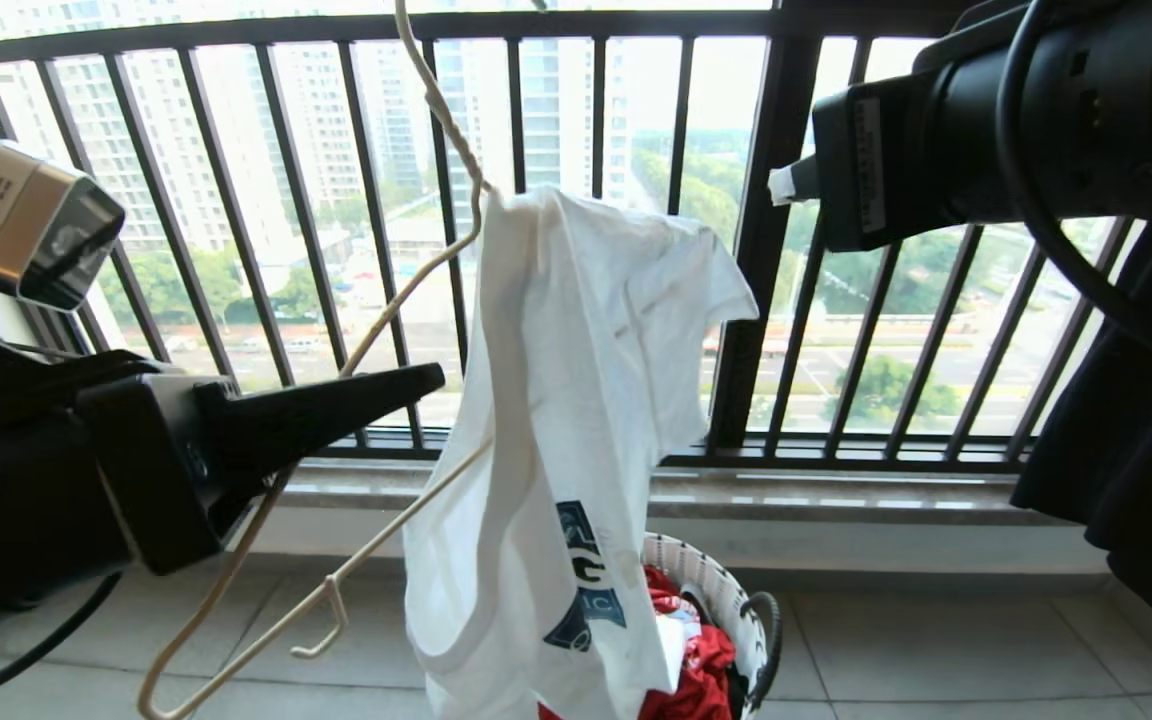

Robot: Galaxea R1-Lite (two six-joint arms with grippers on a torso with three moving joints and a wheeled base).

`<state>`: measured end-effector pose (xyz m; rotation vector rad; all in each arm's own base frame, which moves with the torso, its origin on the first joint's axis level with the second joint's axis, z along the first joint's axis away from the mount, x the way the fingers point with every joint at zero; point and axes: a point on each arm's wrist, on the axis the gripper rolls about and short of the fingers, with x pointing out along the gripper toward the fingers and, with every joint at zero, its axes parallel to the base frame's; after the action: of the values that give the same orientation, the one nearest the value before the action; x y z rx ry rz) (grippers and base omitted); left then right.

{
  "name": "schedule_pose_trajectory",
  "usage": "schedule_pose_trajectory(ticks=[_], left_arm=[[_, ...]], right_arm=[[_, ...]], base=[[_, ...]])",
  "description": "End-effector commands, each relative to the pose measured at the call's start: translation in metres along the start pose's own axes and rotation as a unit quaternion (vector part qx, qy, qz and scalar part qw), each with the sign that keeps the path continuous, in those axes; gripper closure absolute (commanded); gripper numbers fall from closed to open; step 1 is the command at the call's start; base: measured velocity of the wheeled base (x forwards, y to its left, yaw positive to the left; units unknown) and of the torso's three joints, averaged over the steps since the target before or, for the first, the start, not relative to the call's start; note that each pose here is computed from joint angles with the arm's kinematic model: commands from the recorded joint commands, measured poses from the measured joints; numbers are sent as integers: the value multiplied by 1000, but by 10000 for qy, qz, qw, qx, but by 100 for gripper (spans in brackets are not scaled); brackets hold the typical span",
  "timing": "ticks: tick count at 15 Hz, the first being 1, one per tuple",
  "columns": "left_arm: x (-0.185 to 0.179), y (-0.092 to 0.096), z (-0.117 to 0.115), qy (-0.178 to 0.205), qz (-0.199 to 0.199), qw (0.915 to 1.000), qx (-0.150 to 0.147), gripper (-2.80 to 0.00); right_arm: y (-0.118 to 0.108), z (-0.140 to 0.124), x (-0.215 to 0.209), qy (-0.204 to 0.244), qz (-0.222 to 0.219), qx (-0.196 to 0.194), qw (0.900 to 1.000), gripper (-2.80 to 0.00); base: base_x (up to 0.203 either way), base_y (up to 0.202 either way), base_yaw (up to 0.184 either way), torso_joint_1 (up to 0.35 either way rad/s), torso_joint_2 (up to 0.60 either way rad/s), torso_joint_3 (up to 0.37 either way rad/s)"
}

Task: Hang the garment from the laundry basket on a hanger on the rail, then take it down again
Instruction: Hang the clothes on the clothes rack

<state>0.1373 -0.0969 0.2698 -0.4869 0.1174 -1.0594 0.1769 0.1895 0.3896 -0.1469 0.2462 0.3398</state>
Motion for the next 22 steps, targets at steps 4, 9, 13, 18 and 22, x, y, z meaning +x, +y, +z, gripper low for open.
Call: schedule_pose_trajectory(ticks=[4,9,13,18,22], left_arm=[[-5,-6,-1,249,-547,9981,-135,0],[1,-1,-3,83,-851,9957,-346,0],[4,9,-9,309,-1068,9926,-487,0],[3,22,-10,578,-1123,9901,-606,0],[2,20,-10,579,-1158,9897,-611,0]], right_arm=[[-10,1,-17,238,313,-585,9975,0],[-11,1,-17,244,409,-899,9948,0],[-14,0,-16,278,439,-1342,9896,-83],[-21,0,-14,245,692,-2067,9757,-280],[-20,-4,-3,287,1157,-2668,9564,-280]], base=[[0,0,0,0,0,0],[0,0,0,0,0,0],[0,0,0,0,0,0],[0,0,0,0,0,0],[0,0,0,0,0,0]])
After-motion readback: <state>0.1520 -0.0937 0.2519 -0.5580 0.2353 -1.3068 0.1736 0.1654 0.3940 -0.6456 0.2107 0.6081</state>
